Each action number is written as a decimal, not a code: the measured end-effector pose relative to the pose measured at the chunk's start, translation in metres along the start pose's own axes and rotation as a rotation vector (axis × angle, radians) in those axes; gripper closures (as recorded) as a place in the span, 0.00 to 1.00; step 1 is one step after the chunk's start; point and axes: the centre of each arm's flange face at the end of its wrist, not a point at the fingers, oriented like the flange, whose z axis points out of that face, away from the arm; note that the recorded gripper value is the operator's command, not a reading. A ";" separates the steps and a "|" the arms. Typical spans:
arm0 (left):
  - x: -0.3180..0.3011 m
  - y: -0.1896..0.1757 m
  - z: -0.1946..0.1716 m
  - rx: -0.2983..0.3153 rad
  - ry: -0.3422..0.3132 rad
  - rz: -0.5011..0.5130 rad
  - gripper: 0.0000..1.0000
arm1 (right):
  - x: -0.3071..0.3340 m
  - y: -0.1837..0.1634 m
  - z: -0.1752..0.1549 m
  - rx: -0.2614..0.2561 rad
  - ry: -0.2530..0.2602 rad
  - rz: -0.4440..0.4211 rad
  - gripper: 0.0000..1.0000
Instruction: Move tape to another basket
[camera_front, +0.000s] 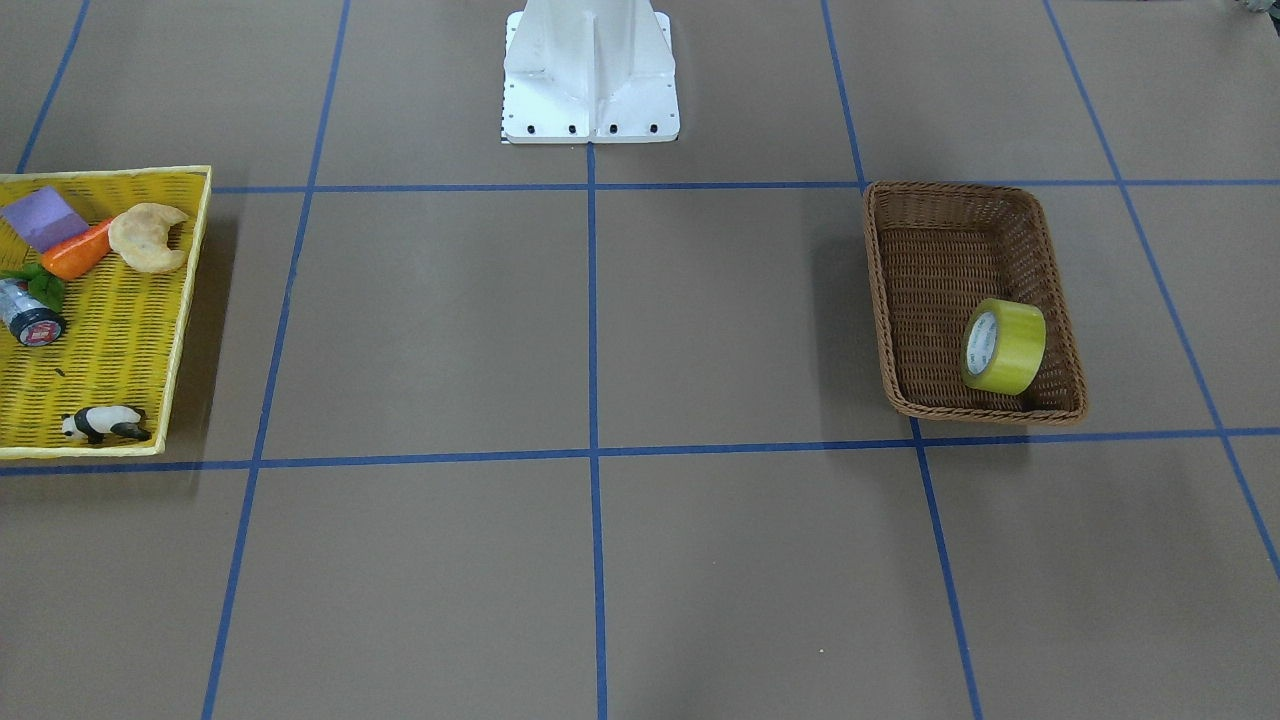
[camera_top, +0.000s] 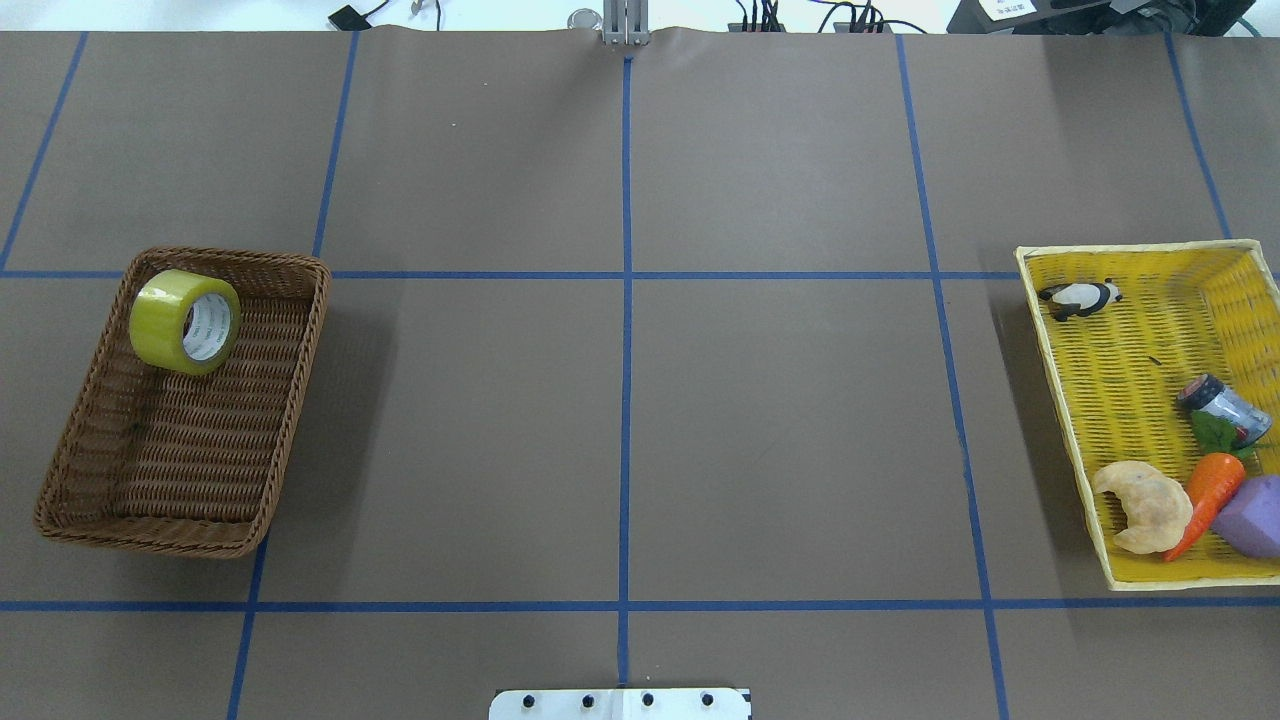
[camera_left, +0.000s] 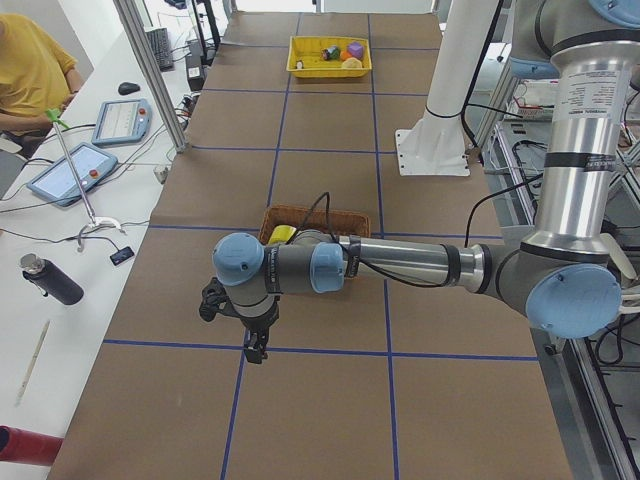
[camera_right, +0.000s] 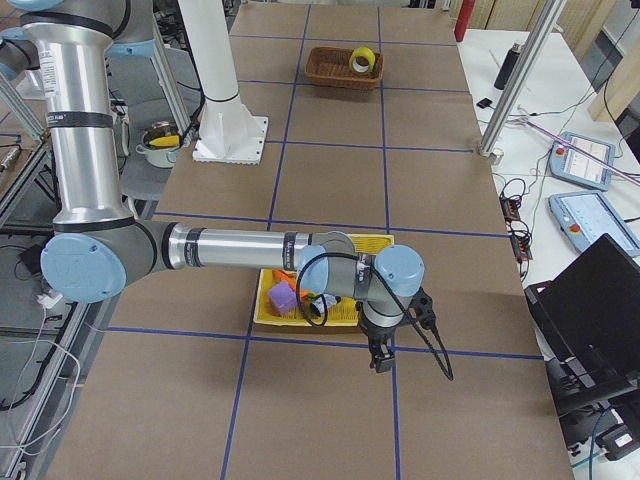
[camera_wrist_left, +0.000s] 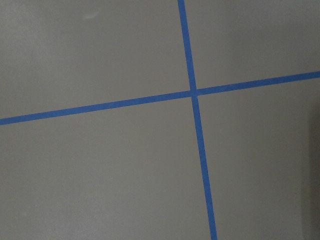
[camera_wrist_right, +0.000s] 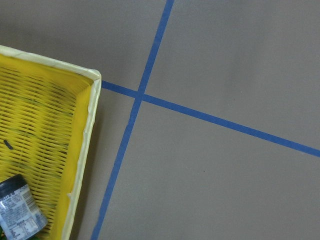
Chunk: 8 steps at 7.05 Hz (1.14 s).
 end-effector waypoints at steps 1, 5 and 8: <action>0.002 -0.002 -0.002 0.006 -0.001 0.007 0.02 | 0.001 0.002 0.002 -0.003 -0.002 0.004 0.00; 0.003 -0.003 -0.003 0.049 -0.012 0.050 0.02 | 0.001 0.004 0.003 -0.003 -0.008 0.007 0.00; 0.005 -0.003 -0.006 0.063 -0.019 0.064 0.02 | 0.003 0.007 0.007 -0.010 -0.011 0.013 0.00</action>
